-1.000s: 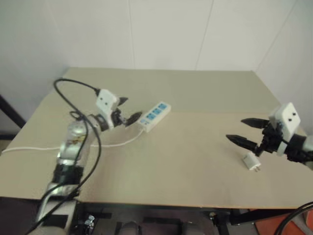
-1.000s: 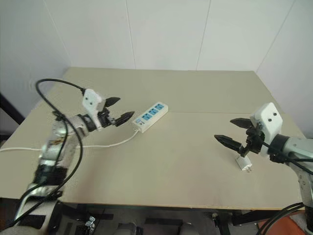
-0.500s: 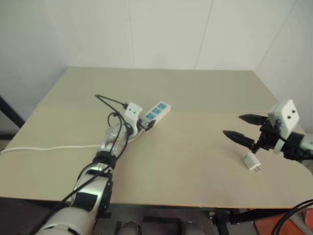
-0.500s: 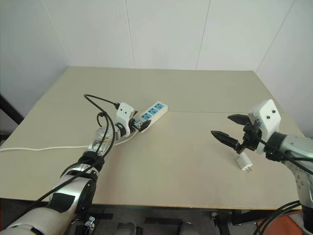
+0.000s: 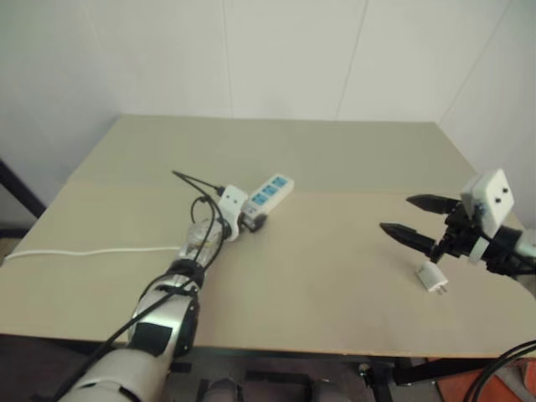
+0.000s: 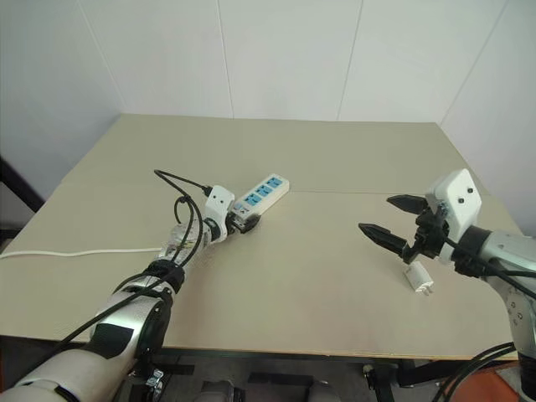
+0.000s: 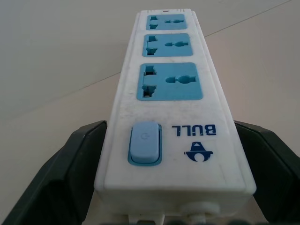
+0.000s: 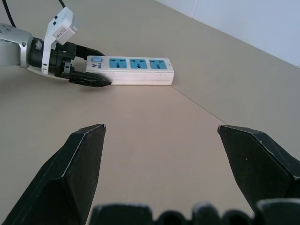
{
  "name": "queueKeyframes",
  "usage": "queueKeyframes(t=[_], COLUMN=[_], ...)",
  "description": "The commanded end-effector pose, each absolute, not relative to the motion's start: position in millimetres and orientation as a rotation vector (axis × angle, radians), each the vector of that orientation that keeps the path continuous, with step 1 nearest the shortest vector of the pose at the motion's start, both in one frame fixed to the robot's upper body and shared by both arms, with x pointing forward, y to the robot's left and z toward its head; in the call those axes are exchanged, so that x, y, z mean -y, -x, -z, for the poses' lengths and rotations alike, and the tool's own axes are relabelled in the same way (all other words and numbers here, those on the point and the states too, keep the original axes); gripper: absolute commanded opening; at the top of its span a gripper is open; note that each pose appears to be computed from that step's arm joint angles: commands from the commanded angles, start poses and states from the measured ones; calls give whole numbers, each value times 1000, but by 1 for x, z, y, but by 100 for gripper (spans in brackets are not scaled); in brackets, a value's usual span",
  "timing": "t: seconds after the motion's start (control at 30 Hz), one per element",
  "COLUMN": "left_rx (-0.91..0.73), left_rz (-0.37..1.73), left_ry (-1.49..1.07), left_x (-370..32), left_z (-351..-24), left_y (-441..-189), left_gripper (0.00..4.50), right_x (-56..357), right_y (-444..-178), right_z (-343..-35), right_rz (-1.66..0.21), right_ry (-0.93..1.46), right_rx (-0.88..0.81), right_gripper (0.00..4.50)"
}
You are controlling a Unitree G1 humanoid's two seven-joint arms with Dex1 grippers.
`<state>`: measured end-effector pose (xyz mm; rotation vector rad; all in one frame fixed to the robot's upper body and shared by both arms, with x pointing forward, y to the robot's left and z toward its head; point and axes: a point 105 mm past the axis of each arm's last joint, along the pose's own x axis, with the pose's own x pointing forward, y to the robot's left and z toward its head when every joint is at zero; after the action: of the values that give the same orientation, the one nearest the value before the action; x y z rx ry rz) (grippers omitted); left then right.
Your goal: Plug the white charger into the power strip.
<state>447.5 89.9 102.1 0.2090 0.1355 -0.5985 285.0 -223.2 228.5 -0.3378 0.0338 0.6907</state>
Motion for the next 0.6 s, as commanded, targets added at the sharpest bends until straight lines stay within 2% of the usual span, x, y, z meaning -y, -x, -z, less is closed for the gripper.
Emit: queueKeyframes(t=[0.03,0.1,0.3,0.47,0.6], left_rx=[-253,-260,-246,-133,-59], left_rz=[650,666,732,1074,1312], left_ry=[-199,-182,-177,-223,-263], left_x=[-84,-82,-76,-47,-39], left_z=[-76,-76,-79,-95,-104], left_y=[-438,-437,-433,-405,-377], left_gripper=[387,331,332,332,332], right_x=[223,223,221,223,225], right_y=[-280,-280,-279,-279,-279], right_z=[-246,-248,-251,-253,-253], right_rz=[-681,-682,-685,-680,-685], right_ry=[375,374,374,381,393], right_rx=[14,16,24,24,5], right_gripper=[450,450,450,450,450])
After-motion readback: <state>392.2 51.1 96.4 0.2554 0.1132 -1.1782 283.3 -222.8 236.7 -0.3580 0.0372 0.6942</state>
